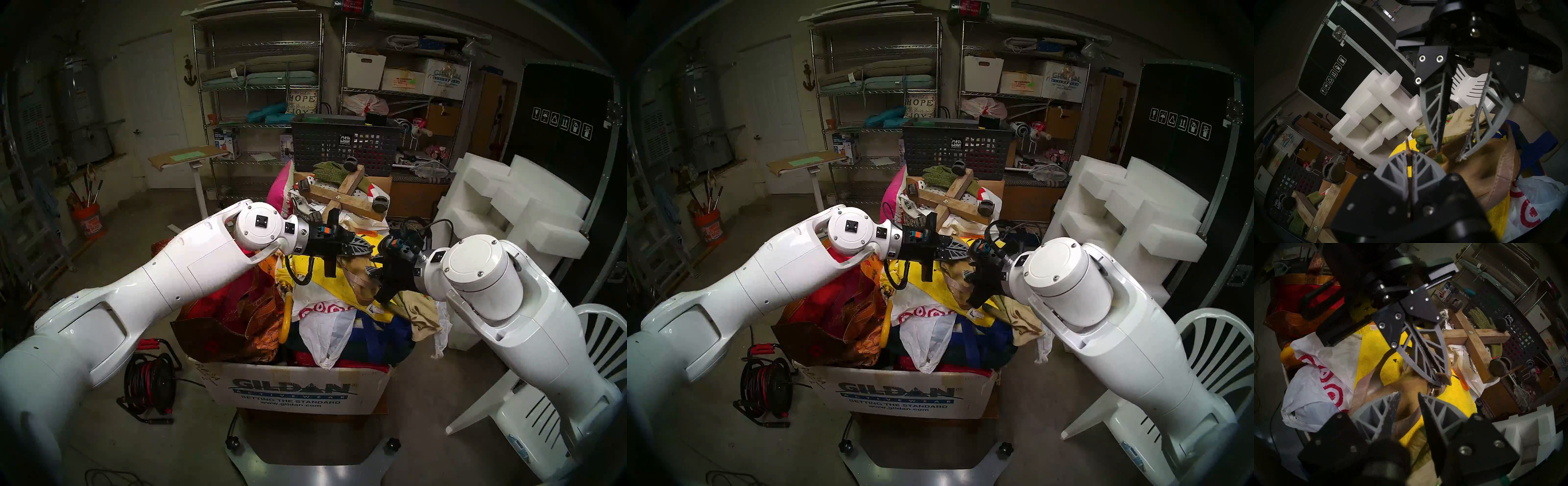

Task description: Unbuckle a shoe

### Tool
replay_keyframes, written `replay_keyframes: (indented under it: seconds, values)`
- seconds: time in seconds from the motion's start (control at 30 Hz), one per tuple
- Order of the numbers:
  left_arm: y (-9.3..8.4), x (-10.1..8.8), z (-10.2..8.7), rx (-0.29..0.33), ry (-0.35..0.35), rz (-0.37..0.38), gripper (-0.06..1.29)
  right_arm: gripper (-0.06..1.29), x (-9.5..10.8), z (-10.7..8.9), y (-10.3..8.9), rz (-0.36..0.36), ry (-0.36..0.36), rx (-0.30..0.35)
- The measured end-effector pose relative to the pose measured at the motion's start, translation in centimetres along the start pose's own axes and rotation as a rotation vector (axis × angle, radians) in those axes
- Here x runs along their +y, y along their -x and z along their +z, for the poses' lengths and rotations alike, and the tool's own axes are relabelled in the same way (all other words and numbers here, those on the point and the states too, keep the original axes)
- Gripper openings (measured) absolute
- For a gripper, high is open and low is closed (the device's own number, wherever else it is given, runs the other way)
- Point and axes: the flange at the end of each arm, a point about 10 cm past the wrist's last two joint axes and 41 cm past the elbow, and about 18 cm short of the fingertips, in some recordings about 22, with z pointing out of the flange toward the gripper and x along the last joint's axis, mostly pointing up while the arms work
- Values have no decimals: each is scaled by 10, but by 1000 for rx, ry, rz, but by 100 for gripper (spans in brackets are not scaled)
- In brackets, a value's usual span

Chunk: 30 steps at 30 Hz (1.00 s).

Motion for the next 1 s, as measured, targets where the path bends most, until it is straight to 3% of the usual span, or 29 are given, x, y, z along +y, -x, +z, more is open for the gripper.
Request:
replay_keyframes:
  seconds: [0.1,0.3,0.7,1.0]
  values:
    - [-1,0,0,1,0,0,1,46,0,5,2,-4,8,-12]
    - [-1,0,-2,2,-1,0,0,46,4,10,0,2,35,-13]
    - [1,-1,-3,-13,-21,-11,-1,42,21,-14,-11,26,85,45]
    - [2,-1,-3,-21,-27,-16,-1,42,16,-9,-4,35,63,26]
